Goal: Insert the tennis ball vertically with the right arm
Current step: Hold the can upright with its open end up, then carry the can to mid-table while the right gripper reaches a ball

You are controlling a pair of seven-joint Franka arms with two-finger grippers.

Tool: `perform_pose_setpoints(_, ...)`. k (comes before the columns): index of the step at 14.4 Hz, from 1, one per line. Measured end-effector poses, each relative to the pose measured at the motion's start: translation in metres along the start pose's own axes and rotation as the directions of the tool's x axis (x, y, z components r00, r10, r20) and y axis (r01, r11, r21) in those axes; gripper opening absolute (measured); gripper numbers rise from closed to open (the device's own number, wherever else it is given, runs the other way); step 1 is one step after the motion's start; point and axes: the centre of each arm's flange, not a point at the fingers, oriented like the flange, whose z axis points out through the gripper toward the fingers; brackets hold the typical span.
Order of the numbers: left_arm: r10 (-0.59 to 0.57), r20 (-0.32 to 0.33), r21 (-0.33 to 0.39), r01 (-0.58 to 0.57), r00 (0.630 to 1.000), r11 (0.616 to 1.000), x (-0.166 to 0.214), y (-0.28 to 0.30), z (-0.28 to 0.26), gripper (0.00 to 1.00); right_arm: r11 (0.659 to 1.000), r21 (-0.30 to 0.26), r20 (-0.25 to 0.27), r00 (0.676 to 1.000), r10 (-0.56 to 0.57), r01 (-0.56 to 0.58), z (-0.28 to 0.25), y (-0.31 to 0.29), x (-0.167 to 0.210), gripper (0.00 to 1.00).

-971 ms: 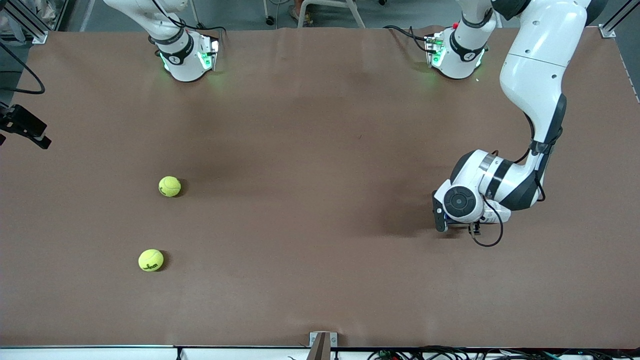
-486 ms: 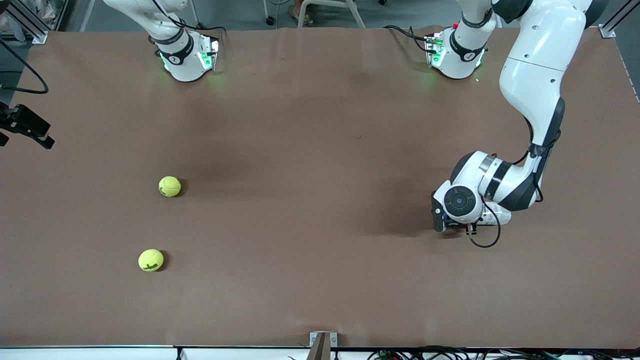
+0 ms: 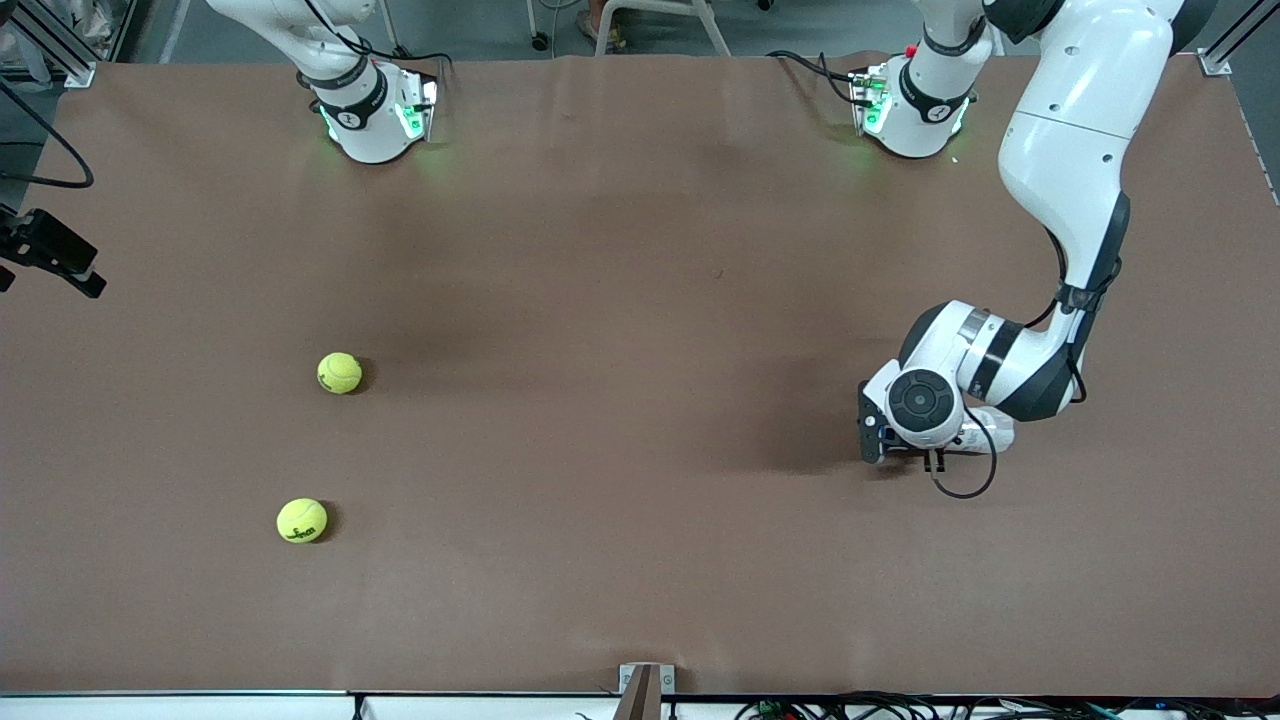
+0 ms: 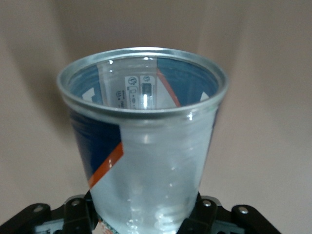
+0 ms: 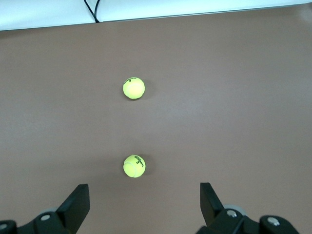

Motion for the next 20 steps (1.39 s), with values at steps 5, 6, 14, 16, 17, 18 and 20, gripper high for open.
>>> perform_pose_setpoints(5, 0.039, -0.366, 0.002, -0.041, 0.93, 0.999, 0.051, 0.008, -0.095, 0.69, 1.0, 0.0, 0.004, 1.0, -0.002, 0.002, 0.002, -0.001, 0.001, 1.0)
perform_pose_setpoints(6, 0.041, -0.424, 0.011, -0.04, 0.905, 0.999, 0.062, 0.009, -0.117, 0.68, 1.0, 0.001, 0.011, 1.0, -0.004, 0.004, 0.005, -0.002, 0.001, 1.0)
perform_pose_setpoints(14, -0.057, -0.819, 0.02, 0.128, 0.571, 0.992, 0.138, 0.01, -0.194, 0.7, 0.998, 0.011, 0.112, 0.992, -0.06, 0.059, 0.041, -0.034, 0.005, 1.0)
perform_pose_setpoints(16, -0.062, -0.878, 0.008, 0.144, 0.475, 0.99, 0.16, 0.013, -0.19, 0.7, 0.998, 0.011, 0.163, 0.985, -0.057, 0.056, 0.065, -0.032, 0.009, 1.0)
perform_pose_setpoints(17, -0.06, -0.9, 0.002, 0.142, 0.431, 0.99, 0.167, 0.016, -0.187, 0.7, 0.998, 0.011, 0.199, 0.978, -0.057, 0.056, 0.079, -0.033, 0.009, 1.0)
perform_pose_setpoints(18, -0.052, -0.921, 0.0, 0.134, 0.386, 0.991, 0.171, 0.018, -0.184, 0.71, 0.998, 0.012, 0.247, 0.967, -0.058, 0.057, 0.097, -0.033, 0.009, 1.0)
perform_pose_setpoints(20, -0.03, -0.955, 0.005, 0.117, 0.295, 0.993, 0.172, 0.02, -0.176, 0.71, 0.998, 0.014, 0.337, 0.939, -0.065, 0.065, 0.142, -0.038, 0.007, 1.0)
